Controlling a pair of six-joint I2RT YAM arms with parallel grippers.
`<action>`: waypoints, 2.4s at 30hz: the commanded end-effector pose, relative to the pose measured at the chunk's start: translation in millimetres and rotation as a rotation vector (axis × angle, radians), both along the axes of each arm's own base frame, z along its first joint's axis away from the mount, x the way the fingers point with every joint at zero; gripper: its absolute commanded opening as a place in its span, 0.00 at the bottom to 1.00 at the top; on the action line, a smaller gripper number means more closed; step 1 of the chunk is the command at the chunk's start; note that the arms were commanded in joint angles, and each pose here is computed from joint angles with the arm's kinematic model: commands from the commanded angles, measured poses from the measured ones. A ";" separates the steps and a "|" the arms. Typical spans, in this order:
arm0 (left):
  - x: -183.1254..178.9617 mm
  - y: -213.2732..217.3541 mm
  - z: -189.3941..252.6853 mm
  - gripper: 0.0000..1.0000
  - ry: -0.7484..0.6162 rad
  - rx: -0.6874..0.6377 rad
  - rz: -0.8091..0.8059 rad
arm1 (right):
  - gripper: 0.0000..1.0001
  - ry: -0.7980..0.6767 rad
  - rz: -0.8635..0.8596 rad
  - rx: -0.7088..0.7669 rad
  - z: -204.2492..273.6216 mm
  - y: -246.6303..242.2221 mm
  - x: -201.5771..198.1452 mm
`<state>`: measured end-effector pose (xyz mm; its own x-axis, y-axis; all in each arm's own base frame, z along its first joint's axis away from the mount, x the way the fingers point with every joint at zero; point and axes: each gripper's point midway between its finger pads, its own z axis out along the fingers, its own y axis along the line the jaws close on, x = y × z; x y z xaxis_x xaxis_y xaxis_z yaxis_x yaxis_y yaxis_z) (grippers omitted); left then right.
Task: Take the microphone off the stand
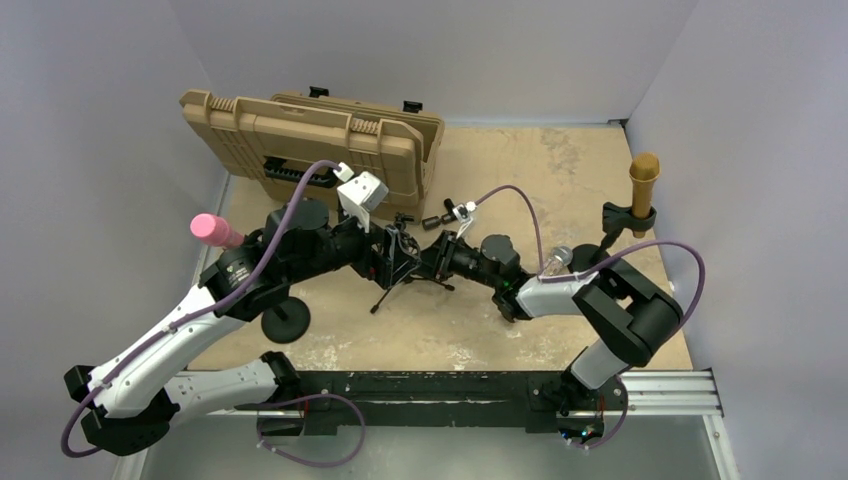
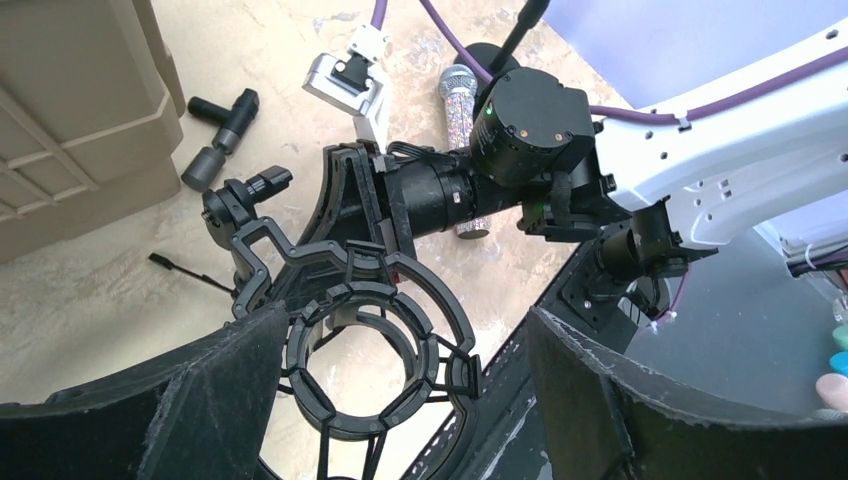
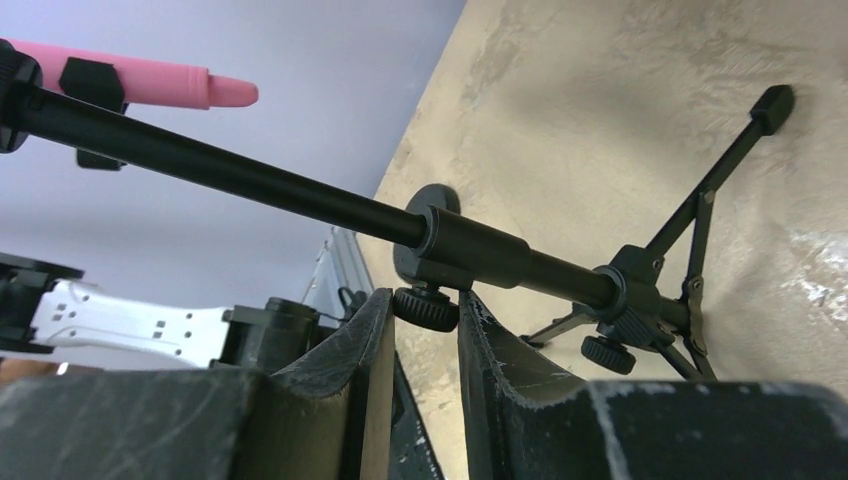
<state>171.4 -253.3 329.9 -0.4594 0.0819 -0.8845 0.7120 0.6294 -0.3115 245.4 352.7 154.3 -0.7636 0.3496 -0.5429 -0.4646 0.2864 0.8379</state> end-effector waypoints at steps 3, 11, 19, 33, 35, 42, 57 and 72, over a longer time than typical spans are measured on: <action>-4.3 -5.0 -3.9 0.85 0.029 -0.023 -0.018 | 0.00 -0.074 -0.261 -0.170 0.2 -14.0 48.1; -2.3 -6.2 -3.4 0.85 0.026 -0.020 -0.016 | 0.00 -0.072 -0.372 -0.344 -10.2 -0.4 51.9; -1.5 -4.4 -2.6 0.85 0.023 -0.019 -0.006 | 0.00 -0.072 -0.476 -0.434 -7.9 7.4 50.1; -0.6 -0.6 4.9 0.85 0.006 -0.028 0.009 | 0.00 -0.213 -0.490 -0.430 29.3 31.7 27.7; -1.0 -0.1 5.3 0.85 0.004 -0.027 0.010 | 0.13 -0.234 -0.435 -0.370 39.5 35.8 18.9; -0.9 1.0 8.3 0.87 0.000 -0.028 0.012 | 0.53 -0.221 -0.345 -0.327 34.5 34.7 4.3; 1.3 -5.4 14.4 0.88 0.002 -0.041 0.002 | 0.61 -0.107 -0.043 0.149 78.3 -11.6 -6.6; 0.2 -5.1 15.7 0.88 0.000 -0.046 -0.001 | 0.55 0.077 0.096 0.229 37.7 5.6 -18.6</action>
<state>175.5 -255.0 328.9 -0.4723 0.0690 -0.8787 0.6951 0.6422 -0.3232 234.7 354.0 172.6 -0.8281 0.3960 -0.3968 -0.3711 0.1434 0.9175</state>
